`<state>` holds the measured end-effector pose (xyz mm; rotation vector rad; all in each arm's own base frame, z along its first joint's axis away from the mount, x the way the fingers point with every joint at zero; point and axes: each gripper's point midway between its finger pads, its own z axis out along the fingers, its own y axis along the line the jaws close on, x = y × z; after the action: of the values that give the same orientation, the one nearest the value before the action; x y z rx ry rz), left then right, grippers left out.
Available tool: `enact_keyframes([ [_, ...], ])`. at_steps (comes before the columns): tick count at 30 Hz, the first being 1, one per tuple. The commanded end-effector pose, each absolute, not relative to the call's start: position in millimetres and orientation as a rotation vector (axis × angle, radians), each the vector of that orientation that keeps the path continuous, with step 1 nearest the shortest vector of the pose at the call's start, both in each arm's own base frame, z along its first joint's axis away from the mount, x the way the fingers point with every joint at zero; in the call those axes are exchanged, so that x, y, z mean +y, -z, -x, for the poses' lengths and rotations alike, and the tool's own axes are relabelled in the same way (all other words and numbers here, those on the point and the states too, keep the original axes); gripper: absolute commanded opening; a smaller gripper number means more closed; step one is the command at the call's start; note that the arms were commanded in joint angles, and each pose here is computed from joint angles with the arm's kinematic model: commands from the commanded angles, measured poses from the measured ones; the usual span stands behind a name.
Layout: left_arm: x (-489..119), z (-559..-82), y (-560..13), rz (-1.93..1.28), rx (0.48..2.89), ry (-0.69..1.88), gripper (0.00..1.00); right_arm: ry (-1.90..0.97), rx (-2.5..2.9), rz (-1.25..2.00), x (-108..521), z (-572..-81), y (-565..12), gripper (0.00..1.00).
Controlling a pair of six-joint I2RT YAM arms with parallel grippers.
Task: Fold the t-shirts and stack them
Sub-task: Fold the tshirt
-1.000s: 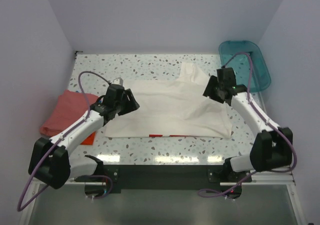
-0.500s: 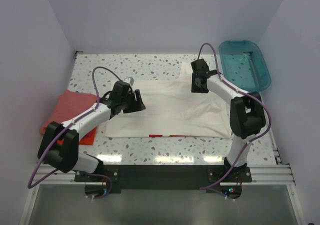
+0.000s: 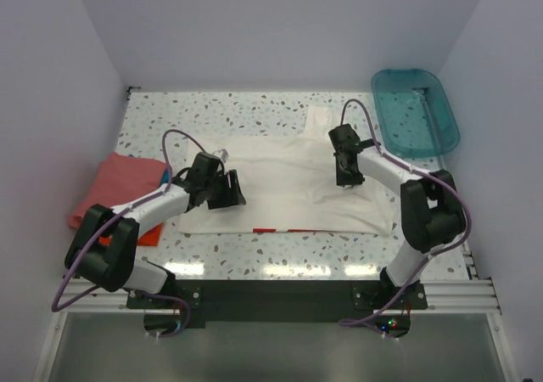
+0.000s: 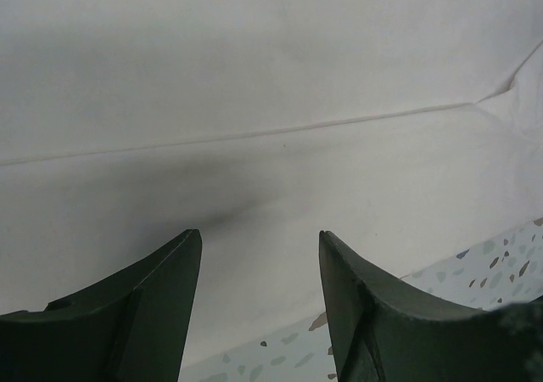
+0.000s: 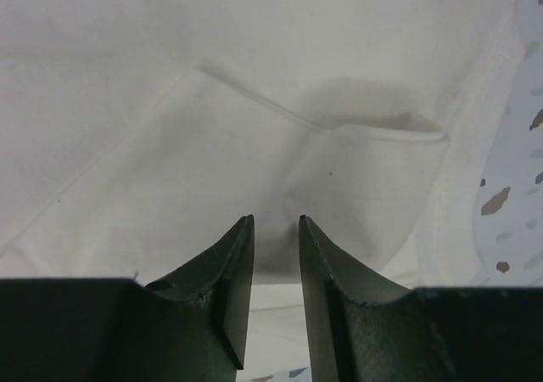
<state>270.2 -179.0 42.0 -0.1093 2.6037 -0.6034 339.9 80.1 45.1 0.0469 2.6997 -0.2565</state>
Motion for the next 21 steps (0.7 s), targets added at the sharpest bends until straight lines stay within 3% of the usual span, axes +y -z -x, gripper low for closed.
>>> enact_keyframes([
  [1,-186,-280,-50,0.079,2.561,0.630,0.62,0.217,2.640,-0.090,78,-330,-69,0.31],
  [14,-184,-272,-39,0.082,2.596,0.625,0.62,0.107,2.730,-0.124,88,-303,-26,0.27],
  [21,-184,-271,-39,0.077,2.601,0.630,0.62,0.035,2.584,-0.225,96,-326,-79,0.33],
])
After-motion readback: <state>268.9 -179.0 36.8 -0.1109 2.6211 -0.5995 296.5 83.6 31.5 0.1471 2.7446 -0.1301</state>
